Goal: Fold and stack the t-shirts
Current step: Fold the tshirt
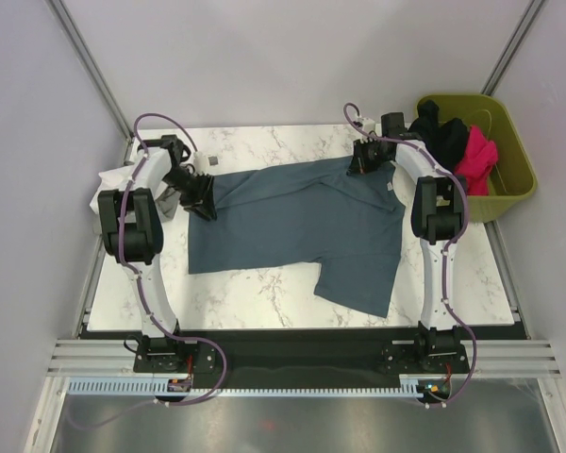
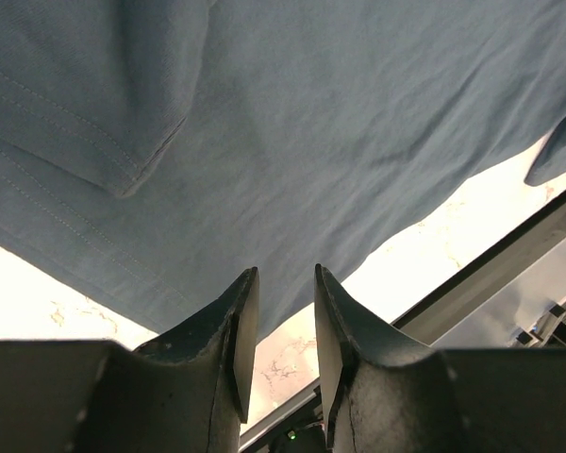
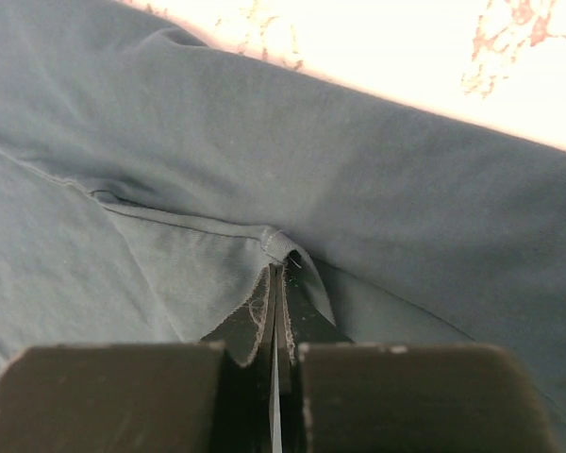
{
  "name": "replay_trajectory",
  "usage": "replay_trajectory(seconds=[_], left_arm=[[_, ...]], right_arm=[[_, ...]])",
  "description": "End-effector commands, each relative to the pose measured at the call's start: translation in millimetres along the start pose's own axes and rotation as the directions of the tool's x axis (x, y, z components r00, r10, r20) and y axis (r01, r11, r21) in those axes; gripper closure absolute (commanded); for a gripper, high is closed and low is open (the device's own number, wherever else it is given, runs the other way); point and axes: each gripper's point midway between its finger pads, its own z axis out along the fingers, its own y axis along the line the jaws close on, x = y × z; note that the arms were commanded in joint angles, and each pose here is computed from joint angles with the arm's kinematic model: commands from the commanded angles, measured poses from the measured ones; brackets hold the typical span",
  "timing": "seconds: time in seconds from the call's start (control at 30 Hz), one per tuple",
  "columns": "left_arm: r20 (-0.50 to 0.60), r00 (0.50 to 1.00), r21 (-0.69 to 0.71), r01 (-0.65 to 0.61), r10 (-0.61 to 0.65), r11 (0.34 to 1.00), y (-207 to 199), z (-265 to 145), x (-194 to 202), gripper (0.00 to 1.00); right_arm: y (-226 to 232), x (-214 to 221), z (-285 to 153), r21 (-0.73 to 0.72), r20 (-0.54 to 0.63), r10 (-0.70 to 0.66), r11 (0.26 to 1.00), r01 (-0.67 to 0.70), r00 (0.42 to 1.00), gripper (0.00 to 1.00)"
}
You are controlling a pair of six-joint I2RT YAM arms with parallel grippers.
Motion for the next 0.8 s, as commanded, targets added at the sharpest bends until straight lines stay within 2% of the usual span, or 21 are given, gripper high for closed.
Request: replay_trajectory(seconds=[0.0, 0.2, 0.37, 0.4, 0.47, 0.63, 0.77], left_arm=[[0.051, 0.997, -0.048, -0.049, 0.051, 0.998, -2, -19, -4, 0.63], [0.113, 0.992, -0.066, -0.046, 0.054, 0.997, 5, -32, -19, 0.63], [0.170, 0.984, -0.056, -0.037, 0.046, 0.998, 11, -45, -35, 0.62], [0.170, 0.984, -0.055, -0.037, 0.046, 0.998, 12, -45, -35, 0.62], [0.170, 0.984, -0.050, -0.038, 0.046, 0.998, 12, -44, -36, 0.62], [0.167, 0.986, -0.053, -0.009, 0.017, 0.999, 17, -40, -39, 0.62], [0.146, 0.989, -0.063, 0.027, -0.018, 0.998, 26, -30, -38, 0.62]], right_arm=[[24, -28, -19, -0.049, 0.063, -0.053, 0.997, 0.056, 0.997, 1.00], [63, -27, -50, -0.079, 0.063, -0.023, 0.997, 0.028, 0.998, 1.00], [115, 1, -64, -0.116, 0.017, -0.040, 0.992, 0.041, 0.999, 0.98], [126, 4, -61, -0.124, 0.010, -0.053, 0.991, 0.054, 0.999, 0.94], [137, 7, -60, -0.113, -0.002, -0.066, 0.991, 0.065, 0.998, 0.77], [147, -14, -67, -0.098, 0.040, -0.080, 0.992, 0.083, 0.996, 0.74], [116, -33, -65, 0.017, 0.068, -0.095, 0.995, 0.094, 0.993, 0.74]])
